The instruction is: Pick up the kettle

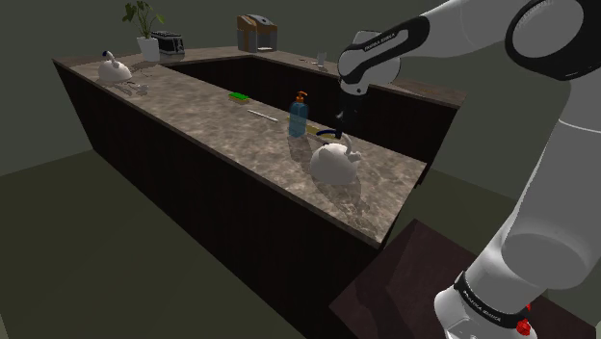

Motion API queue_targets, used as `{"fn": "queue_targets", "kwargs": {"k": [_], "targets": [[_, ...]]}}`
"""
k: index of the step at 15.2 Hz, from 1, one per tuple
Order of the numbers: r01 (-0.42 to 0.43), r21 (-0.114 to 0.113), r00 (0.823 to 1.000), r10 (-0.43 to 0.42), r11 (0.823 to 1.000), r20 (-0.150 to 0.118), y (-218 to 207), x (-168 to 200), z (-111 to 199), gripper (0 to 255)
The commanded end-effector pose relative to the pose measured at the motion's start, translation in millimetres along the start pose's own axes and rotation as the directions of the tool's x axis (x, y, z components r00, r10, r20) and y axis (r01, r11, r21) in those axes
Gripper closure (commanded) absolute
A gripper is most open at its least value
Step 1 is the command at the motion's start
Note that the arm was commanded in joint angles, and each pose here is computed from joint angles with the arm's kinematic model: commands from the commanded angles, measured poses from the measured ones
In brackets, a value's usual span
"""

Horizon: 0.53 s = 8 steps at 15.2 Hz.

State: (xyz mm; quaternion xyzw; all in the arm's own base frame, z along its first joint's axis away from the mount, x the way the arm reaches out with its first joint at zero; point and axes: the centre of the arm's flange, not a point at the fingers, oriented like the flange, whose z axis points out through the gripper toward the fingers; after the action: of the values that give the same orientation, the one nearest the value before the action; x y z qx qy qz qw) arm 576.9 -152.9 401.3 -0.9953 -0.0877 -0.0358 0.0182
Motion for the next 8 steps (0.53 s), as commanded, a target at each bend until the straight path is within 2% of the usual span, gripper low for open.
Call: {"fn": "queue_targets", "kwargs": {"k": [1, 8], "targets": [[0.000, 0.000, 1.000, 0.000, 1.000, 0.000, 0, 0, 1, 255], [0.000, 0.000, 1.000, 0.000, 1.000, 0.000, -1, 3, -36, 255]]}}
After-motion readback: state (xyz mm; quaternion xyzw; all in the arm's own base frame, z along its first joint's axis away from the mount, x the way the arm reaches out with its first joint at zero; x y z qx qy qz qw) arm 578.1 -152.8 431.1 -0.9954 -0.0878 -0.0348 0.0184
